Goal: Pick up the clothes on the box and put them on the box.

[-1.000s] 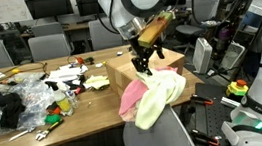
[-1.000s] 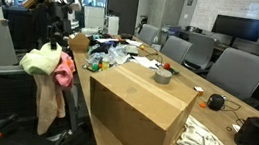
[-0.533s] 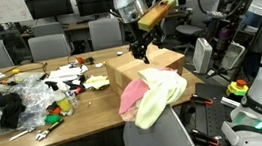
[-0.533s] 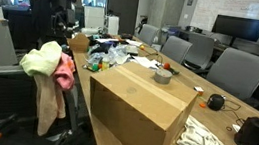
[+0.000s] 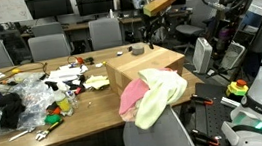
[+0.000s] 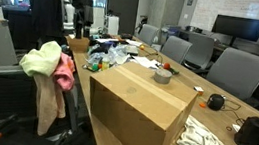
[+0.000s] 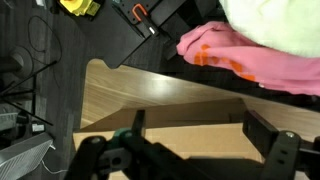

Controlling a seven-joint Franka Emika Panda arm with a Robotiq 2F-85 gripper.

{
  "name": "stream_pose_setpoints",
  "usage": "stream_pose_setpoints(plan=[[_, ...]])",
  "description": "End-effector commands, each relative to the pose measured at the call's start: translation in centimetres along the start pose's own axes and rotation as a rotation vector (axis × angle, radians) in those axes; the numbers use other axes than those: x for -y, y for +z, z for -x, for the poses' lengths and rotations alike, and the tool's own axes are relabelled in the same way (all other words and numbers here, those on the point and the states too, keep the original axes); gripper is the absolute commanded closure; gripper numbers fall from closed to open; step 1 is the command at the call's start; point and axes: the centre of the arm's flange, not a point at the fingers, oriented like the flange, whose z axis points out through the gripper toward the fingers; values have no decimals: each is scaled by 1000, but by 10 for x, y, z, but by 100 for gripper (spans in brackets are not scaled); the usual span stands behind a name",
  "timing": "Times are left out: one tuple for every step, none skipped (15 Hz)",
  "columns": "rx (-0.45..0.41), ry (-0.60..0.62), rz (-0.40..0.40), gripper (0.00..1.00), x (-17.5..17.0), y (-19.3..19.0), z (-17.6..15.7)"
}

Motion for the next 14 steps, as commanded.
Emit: stream_pose_setpoints(plan=[[-6, 118, -83, 0, -48, 3, 4], [0, 146, -101, 0, -61, 6, 5], [8, 168, -115, 0, -71, 10, 7], [16, 189, -129, 0, -81, 14, 11], [23, 206, -144, 0, -90, 18, 15], [28, 227, -165, 0, -99, 23, 20], [33, 245, -195, 0, -107, 27, 26], [36, 263, -222, 0, -114, 31, 30], [39, 282, -256, 0, -121, 36, 35], [40, 299, -286, 0, -128, 40, 39], [31, 316, -312, 0, -133, 44, 42], [25, 326, -340, 0, -138, 48, 45], [14, 322, -374, 0, -142, 51, 48], [-6, 302, -415, 0, -145, 54, 51]])
